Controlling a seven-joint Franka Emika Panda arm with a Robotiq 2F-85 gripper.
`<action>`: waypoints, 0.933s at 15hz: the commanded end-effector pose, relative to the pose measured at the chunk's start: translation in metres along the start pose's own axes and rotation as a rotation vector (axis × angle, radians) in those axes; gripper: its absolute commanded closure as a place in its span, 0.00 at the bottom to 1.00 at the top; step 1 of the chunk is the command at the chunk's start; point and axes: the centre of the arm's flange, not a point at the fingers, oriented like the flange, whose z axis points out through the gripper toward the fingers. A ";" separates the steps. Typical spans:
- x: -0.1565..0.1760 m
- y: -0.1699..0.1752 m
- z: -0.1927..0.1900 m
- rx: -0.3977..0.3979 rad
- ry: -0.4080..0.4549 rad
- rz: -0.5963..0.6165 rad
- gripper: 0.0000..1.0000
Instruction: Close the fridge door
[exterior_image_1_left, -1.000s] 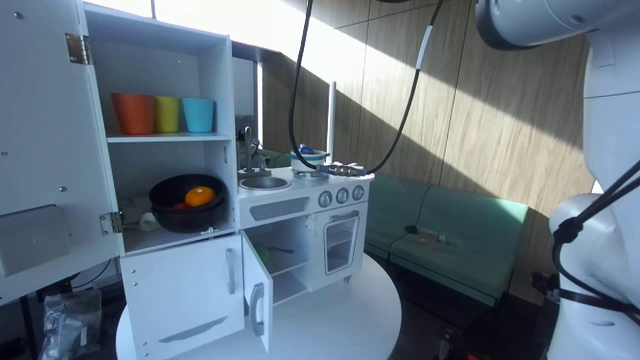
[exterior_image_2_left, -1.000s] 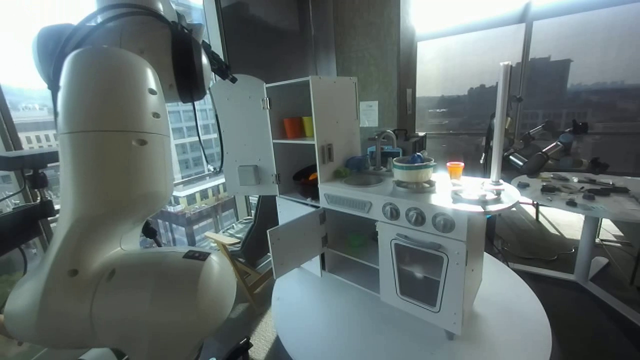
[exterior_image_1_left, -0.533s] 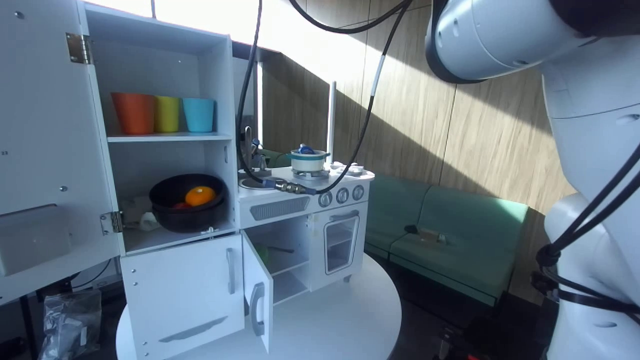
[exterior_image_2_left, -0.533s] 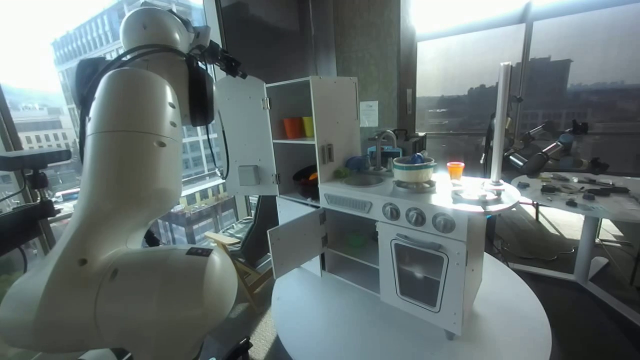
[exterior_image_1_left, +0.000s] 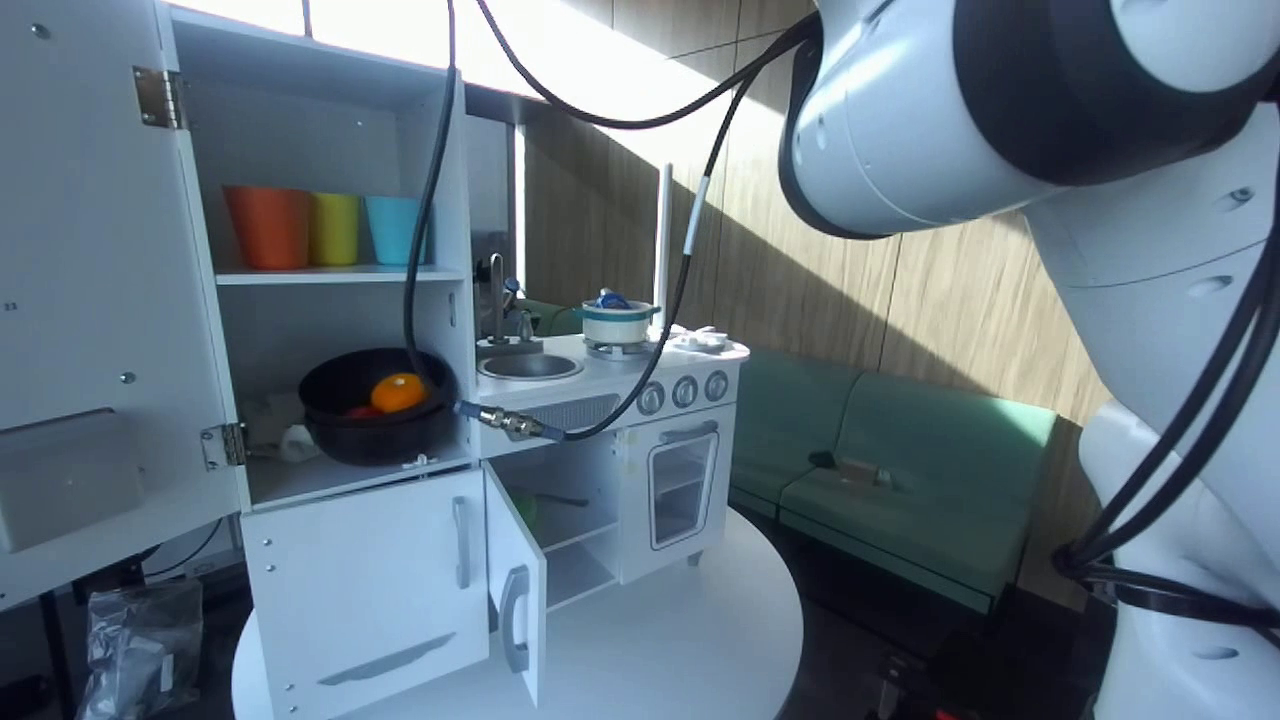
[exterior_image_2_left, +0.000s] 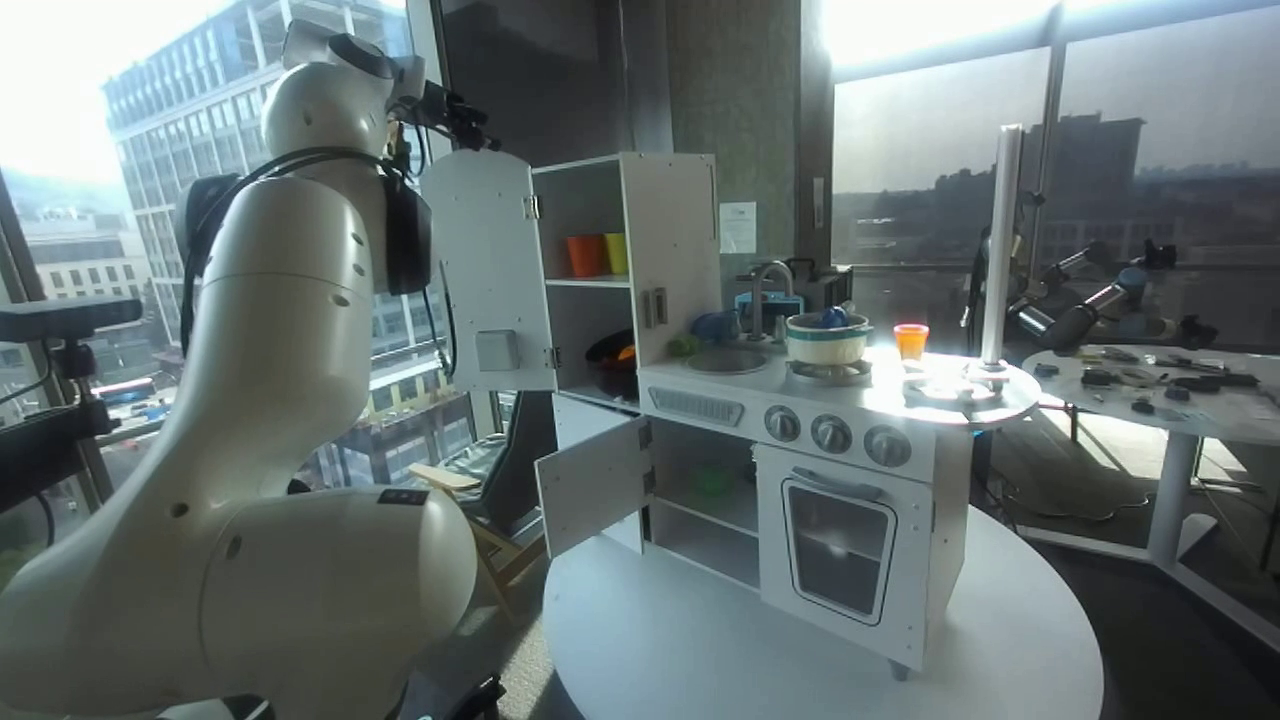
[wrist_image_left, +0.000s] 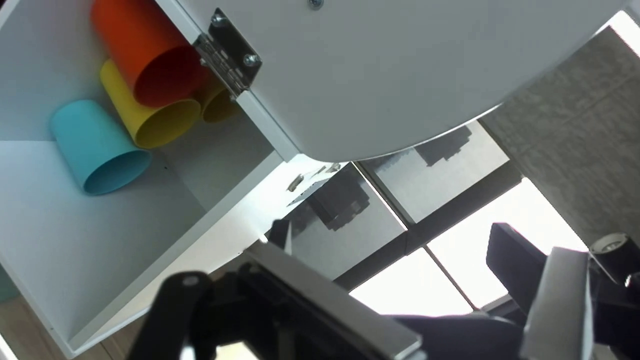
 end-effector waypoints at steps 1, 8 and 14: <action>-0.005 -0.072 0.020 0.009 0.021 -0.019 0.00; -0.033 -0.078 0.018 0.080 0.011 -0.049 0.00; -0.057 -0.080 0.021 0.108 -0.034 -0.091 0.00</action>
